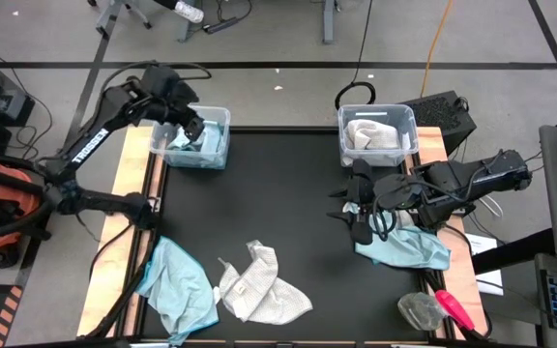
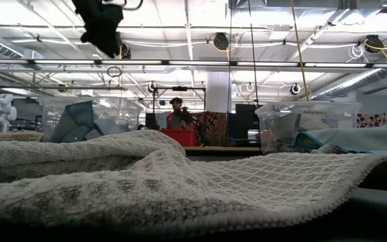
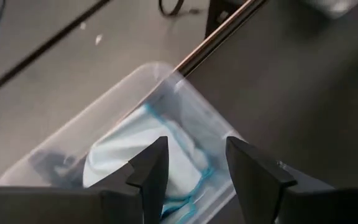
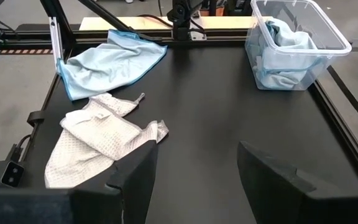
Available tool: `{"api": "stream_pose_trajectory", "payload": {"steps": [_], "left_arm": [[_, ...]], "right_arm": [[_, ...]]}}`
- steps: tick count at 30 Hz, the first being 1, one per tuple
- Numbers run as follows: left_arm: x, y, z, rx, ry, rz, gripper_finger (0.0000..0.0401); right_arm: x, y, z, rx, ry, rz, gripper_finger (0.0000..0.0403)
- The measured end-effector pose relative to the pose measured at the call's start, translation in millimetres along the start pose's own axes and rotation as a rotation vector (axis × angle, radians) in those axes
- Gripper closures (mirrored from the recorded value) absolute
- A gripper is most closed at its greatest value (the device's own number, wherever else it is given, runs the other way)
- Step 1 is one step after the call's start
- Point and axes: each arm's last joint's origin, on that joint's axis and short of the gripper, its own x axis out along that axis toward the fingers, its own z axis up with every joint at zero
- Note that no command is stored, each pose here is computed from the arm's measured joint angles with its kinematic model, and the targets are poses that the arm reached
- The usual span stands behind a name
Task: Sort microfiber towel by color & place in baskets
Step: Put the blue towel into the left transparent bin
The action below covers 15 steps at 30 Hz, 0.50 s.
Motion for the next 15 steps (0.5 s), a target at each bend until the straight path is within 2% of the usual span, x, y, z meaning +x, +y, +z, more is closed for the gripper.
{"api": "stream_pose_trajectory", "payload": {"steps": [8, 15], "left_arm": [[-43.7, -30.3, -2.6, 0.016, -0.144, -0.089, 0.0234], [-73.5, -55.4, -17.6, 0.016, -0.206, -0.275, 0.0234]], "right_arm": [[-0.1, -0.6, -3.5, -0.012, 0.037, 0.001, 0.0189], [-0.6, 0.5, -9.1, -0.021, 0.107, 0.068, 0.0189]]}}
